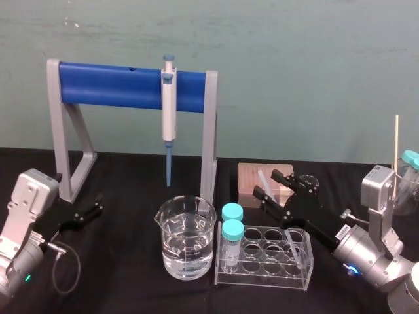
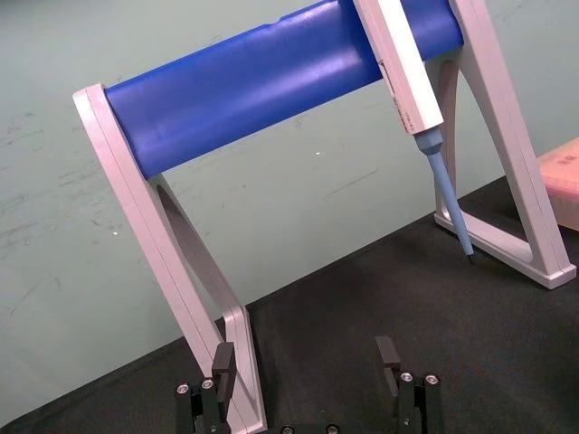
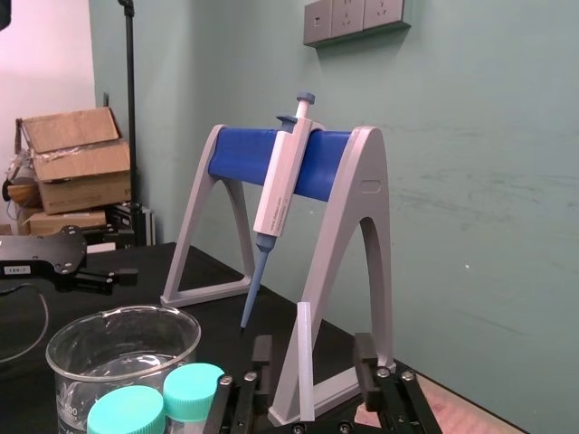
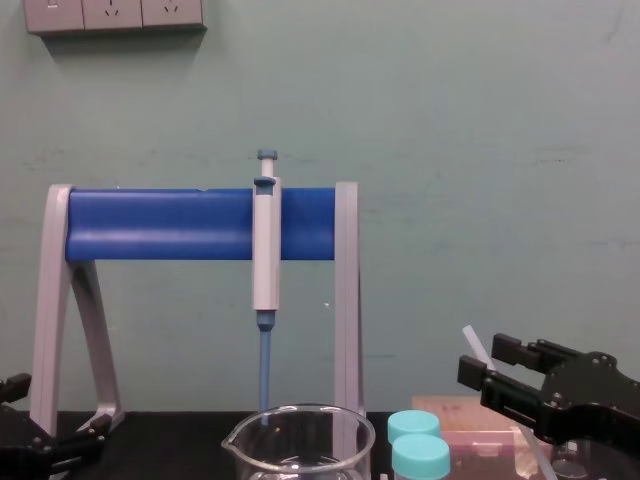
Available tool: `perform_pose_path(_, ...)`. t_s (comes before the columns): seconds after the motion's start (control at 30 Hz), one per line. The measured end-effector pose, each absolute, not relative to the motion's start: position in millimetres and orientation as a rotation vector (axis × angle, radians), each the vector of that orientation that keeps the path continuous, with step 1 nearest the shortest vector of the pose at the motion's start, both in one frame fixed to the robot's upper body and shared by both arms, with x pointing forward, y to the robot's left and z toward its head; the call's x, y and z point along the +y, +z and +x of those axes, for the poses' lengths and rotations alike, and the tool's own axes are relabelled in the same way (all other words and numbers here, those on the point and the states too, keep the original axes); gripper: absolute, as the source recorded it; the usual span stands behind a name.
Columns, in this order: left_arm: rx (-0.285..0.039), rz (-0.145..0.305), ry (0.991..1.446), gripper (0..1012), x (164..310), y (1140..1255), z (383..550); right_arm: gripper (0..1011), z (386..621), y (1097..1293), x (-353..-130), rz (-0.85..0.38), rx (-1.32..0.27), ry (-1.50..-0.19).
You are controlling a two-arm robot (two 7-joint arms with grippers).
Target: Pick up the stirring rod with one hand, then place it down.
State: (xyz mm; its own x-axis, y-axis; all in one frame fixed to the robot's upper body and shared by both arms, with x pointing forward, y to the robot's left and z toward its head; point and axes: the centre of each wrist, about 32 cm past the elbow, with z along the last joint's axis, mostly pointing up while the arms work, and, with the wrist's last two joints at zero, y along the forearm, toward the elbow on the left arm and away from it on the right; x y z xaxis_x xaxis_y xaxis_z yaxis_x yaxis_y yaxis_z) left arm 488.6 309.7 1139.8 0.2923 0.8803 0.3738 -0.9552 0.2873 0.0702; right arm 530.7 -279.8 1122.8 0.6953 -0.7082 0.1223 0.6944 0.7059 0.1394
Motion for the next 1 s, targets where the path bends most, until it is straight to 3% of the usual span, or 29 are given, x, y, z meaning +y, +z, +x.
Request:
perform_pose_path(0.5,-0.285,0.304,1.248,1000,309.7,1139.8,488.6,1002,530.3,1123.1,-279.4,0.084,-0.176,-0.784)
perform_pose_path(1.0,-0.285,0.304,1.248,1001,309.7,1139.8,488.6,1003,511.2,1148.1,-272.6,0.157,-0.407,-0.932)
